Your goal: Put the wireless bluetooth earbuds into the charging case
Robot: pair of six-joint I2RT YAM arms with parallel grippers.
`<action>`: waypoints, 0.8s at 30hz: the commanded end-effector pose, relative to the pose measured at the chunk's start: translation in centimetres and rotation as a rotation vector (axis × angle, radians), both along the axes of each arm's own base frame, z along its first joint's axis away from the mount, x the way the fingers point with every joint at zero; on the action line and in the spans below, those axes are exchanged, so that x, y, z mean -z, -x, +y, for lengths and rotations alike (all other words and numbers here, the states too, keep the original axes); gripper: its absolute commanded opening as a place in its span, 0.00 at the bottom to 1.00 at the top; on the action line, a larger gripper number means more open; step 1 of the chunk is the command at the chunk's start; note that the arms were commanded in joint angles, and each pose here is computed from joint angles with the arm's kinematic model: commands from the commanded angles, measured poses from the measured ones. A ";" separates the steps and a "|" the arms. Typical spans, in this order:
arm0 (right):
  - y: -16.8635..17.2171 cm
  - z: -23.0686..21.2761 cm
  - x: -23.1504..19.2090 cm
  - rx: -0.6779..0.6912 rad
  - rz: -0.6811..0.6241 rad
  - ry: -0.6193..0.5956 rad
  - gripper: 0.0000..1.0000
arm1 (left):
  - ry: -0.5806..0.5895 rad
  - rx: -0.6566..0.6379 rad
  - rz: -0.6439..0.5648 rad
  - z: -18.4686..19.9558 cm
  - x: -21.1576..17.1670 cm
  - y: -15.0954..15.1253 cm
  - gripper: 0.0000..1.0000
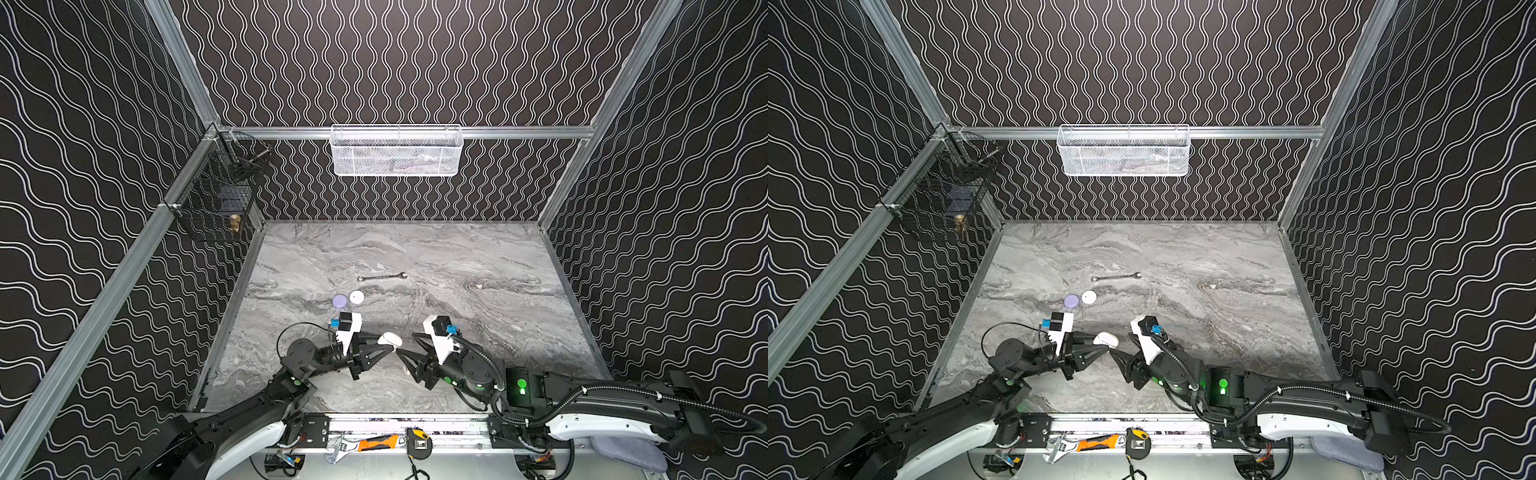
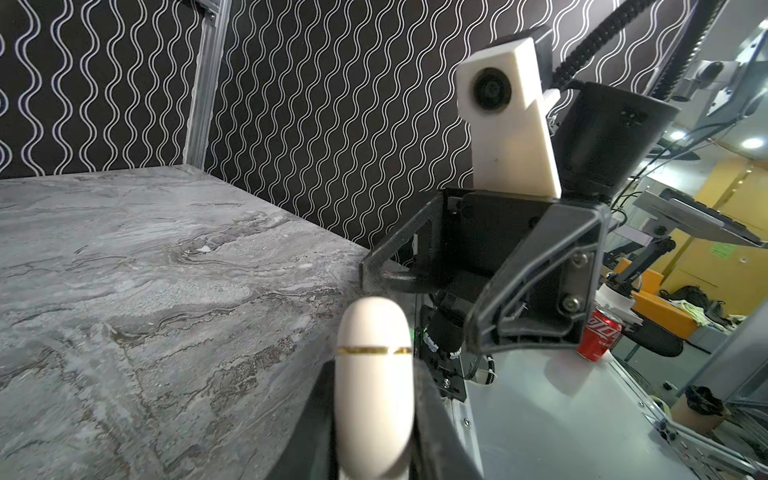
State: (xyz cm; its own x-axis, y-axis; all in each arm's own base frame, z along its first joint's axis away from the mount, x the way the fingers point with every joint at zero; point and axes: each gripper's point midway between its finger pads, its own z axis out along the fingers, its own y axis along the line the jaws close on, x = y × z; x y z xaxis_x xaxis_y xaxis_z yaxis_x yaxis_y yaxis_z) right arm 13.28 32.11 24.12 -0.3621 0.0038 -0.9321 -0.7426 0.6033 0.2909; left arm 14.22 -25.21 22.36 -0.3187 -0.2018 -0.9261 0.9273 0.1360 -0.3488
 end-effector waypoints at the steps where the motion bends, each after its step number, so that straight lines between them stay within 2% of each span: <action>1: -0.7 0.2 -1.7 0.033 -0.038 -0.038 0.61 | 0.052 0.058 -0.085 0.0 -1.8 1.2 0.00; 11: -2.7 -0.3 -1.1 0.098 -0.008 -0.039 0.51 | 0.077 0.104 -0.103 0.1 -2.5 2.3 0.00; 15: -3.7 -1.4 -1.5 0.158 0.007 -0.063 0.44 | 0.073 0.098 -0.106 0.3 -2.6 2.4 0.00; 20: -3.2 -1.4 -2.6 0.119 0.007 -0.095 0.45 | 0.063 0.083 -0.105 0.3 -2.6 2.3 0.00; 24: -2.7 -2.0 -3.1 0.098 0.014 -0.110 0.50 | 0.068 0.065 -0.110 0.4 -3.1 2.0 0.00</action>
State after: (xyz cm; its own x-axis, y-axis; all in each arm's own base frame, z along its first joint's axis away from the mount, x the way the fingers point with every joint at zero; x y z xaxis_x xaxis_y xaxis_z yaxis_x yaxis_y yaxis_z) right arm 16.18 30.36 26.74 -0.3574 0.1281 -0.9251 -0.6752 0.6489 0.3507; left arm 12.05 -24.86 24.76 -0.2663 -0.2359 -0.9346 0.9581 0.0418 -0.2835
